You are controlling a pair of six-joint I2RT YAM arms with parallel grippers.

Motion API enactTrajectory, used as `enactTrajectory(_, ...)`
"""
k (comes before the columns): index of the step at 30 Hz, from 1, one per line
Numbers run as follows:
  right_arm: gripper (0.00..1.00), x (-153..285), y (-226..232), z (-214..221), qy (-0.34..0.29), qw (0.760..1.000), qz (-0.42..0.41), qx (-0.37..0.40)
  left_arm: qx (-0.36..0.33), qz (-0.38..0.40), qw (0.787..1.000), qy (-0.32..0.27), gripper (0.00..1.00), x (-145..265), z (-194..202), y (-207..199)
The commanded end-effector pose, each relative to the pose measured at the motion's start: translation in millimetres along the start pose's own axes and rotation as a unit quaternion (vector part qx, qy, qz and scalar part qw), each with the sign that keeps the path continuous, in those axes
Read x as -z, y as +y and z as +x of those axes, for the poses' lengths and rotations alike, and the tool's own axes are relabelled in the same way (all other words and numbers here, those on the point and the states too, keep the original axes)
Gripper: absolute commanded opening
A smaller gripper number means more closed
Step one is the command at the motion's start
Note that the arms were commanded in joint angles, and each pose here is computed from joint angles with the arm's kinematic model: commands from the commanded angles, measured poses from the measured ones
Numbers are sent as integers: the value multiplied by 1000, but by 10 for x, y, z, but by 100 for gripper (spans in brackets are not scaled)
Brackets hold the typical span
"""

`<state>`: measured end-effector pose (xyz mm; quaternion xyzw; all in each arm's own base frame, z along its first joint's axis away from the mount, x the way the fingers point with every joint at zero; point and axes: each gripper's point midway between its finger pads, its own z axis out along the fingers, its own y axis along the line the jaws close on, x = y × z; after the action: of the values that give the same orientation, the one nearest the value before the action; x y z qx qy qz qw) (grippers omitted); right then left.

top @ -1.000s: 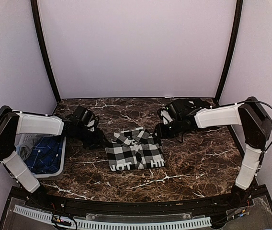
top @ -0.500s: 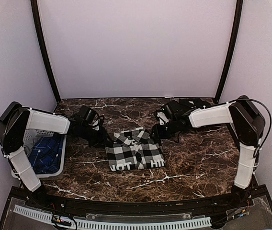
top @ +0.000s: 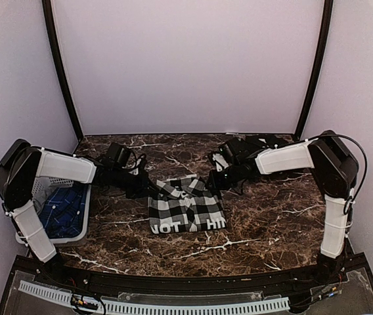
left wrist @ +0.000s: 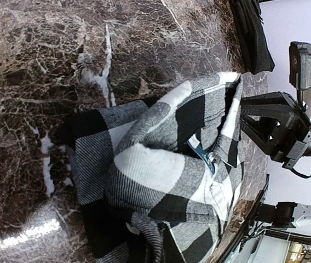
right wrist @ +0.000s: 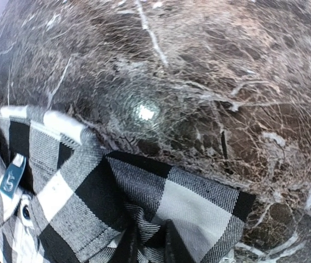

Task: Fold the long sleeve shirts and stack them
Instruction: Adjust the square-folded shirt at the center of the board.

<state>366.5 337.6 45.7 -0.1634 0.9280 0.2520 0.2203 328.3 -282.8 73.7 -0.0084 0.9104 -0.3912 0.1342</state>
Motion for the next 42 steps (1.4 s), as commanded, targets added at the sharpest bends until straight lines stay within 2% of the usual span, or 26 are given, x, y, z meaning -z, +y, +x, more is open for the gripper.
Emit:
enactTrajectory(1,7,125,132,-211,-28,999,-17,9,-38,55,998,-11,2,73,-122,-291)
enactTrajectory(3,0,186,165,-239,-33,999,-19,9,-48,69,996,-10,0,90,-126,-356)
enactTrajectory(12,0,613,294,-329,-71,997,-26,8,-90,132,987,-7,0,197,-130,-657)
enactTrajectory(19,0,751,247,-216,-74,997,-14,-1,-103,168,980,-1,0,210,-136,-796)
enactTrajectory(24,0,751,138,-155,-79,997,6,-14,-99,163,982,7,0,47,-172,-697)
enactTrajectory(34,0,515,-125,-70,-59,997,45,-35,-43,117,992,27,0,-341,-235,-126)
enactTrajectory(40,0,413,-240,17,-44,996,64,-45,-44,72,996,4,17,-277,-321,-38)
enactTrajectory(42,8,427,-258,8,-44,995,71,-45,-47,47,998,-13,23,-216,-378,-8)
